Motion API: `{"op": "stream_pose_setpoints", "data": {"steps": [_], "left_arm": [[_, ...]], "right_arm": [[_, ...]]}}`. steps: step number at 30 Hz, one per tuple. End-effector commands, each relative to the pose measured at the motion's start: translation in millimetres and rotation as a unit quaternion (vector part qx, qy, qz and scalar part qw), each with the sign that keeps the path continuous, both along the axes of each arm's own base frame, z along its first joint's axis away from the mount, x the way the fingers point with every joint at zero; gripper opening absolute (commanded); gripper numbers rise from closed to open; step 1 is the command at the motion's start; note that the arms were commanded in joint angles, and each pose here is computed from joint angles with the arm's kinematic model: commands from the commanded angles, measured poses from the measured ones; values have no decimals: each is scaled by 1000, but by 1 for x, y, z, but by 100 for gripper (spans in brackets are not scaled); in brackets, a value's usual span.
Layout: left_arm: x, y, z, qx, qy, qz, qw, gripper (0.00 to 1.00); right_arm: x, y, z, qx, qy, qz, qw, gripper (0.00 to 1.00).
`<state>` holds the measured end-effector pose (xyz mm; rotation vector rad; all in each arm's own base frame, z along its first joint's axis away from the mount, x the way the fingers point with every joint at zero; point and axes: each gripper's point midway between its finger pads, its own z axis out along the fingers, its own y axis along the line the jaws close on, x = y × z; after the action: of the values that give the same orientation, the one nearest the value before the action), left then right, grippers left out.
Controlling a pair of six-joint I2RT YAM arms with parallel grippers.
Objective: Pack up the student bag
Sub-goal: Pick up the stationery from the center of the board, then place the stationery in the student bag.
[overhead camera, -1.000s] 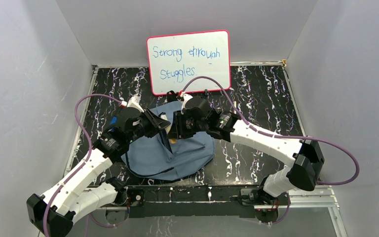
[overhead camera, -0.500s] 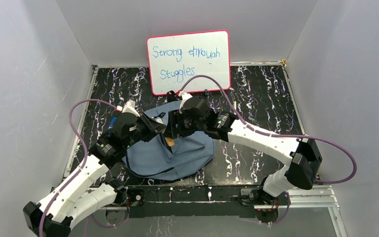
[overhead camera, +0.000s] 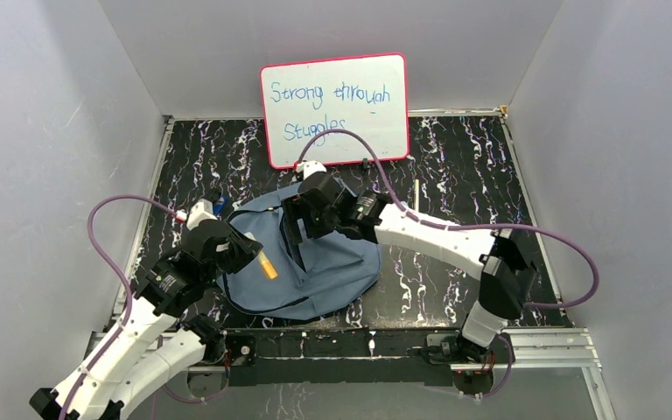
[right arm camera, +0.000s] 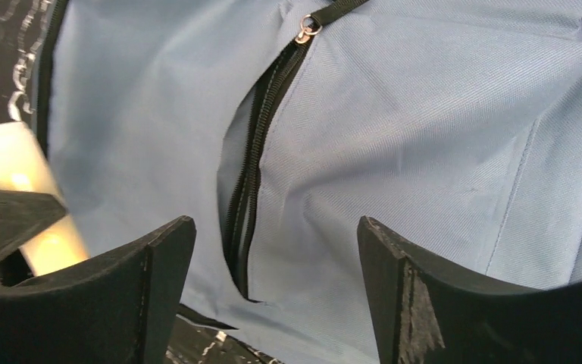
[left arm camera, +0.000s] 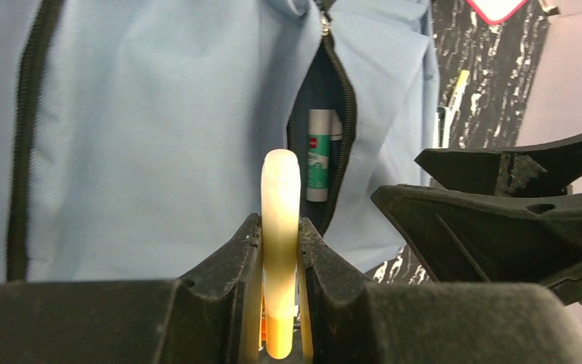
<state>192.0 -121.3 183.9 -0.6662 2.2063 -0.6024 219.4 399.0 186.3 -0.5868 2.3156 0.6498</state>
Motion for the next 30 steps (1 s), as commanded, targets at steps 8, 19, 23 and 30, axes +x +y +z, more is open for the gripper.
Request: {"op": "stream_pose_setpoints", "data": {"steps": [8, 19, 23, 30], "left_arm": [[-12, 23, -10, 19, 7, 36, 999, 0], [-6, 11, -3, -17, -14, 28, 999, 0], [6, -5, 5, -39, -31, 12, 999, 0], [37, -21, 9, -33, -49, 14, 998, 0]], "right_arm": [[24, 15, -15, -83, -48, -1, 995, 89], [26, 12, -29, -137, -65, -16, 988, 51], [20, 15, -15, -99, -61, -14, 993, 36], [11, 16, 9, -44, -56, -18, 997, 11]]}}
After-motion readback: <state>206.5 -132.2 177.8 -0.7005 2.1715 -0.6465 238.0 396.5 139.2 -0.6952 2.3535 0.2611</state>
